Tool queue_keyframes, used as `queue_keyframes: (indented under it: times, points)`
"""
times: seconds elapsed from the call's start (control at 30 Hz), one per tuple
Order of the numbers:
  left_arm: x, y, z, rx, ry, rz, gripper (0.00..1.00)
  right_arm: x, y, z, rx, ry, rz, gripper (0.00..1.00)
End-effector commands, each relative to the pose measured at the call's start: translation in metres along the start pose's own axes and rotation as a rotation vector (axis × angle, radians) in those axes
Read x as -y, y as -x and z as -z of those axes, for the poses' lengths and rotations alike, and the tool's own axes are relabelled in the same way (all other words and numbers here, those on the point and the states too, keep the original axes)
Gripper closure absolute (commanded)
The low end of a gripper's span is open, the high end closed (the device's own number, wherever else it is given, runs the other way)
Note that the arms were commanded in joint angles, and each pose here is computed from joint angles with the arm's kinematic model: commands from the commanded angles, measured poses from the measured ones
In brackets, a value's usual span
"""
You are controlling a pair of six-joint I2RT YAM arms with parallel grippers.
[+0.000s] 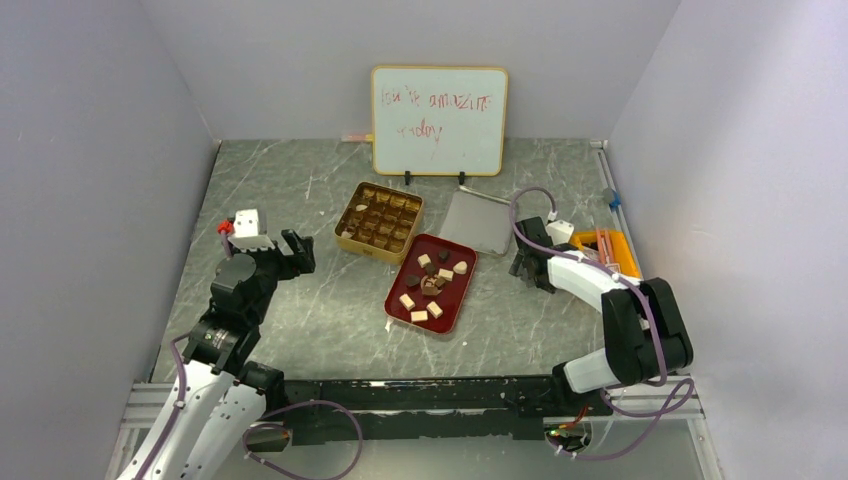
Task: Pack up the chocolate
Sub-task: Pick up the clamp from the center of the board.
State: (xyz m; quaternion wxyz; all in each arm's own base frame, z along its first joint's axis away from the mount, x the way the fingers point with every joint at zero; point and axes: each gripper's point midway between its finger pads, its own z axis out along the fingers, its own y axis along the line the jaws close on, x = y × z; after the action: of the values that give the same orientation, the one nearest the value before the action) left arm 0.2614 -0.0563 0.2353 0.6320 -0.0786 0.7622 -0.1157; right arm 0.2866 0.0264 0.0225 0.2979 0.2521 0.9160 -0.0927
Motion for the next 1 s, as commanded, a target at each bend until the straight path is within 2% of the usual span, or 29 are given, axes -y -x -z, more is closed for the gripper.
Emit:
queue_keyframes:
  times: [0.0,0.4,0.7,0.77,0.8,0.83,0.87,0.97]
  points:
    - [0.003,0.013,0.0,0.053,-0.009,-0.01,0.11,-0.003,0.002,-0.004,0.01,0.006,-0.029,0.35]
    - [0.005,0.017,-0.003,0.053,-0.007,-0.037,0.11,-0.013,0.015,-0.02,0.009,0.004,-0.006,0.29]
    - [0.005,0.021,-0.006,0.058,0.001,-0.045,0.11,-0.009,0.016,-0.035,-0.047,0.013,-0.014,0.31]
    - [0.005,0.02,-0.006,0.057,0.001,-0.041,0.12,-0.01,0.014,-0.034,-0.056,0.019,-0.008,0.4]
    - [0.005,0.021,-0.006,0.058,0.0,-0.039,0.12,-0.009,0.012,-0.034,-0.061,0.02,-0.006,0.52]
    - [0.005,0.02,-0.006,0.056,0.001,-0.038,0.12,-0.008,0.011,-0.034,-0.063,0.02,-0.004,0.7]
    - [0.005,0.02,-0.005,0.056,0.001,-0.036,0.12,-0.007,0.01,-0.033,-0.07,0.017,-0.002,0.81]
    - [0.004,0.019,-0.004,0.053,0.004,-0.028,0.12,-0.004,0.008,-0.03,-0.078,0.01,0.002,0.85]
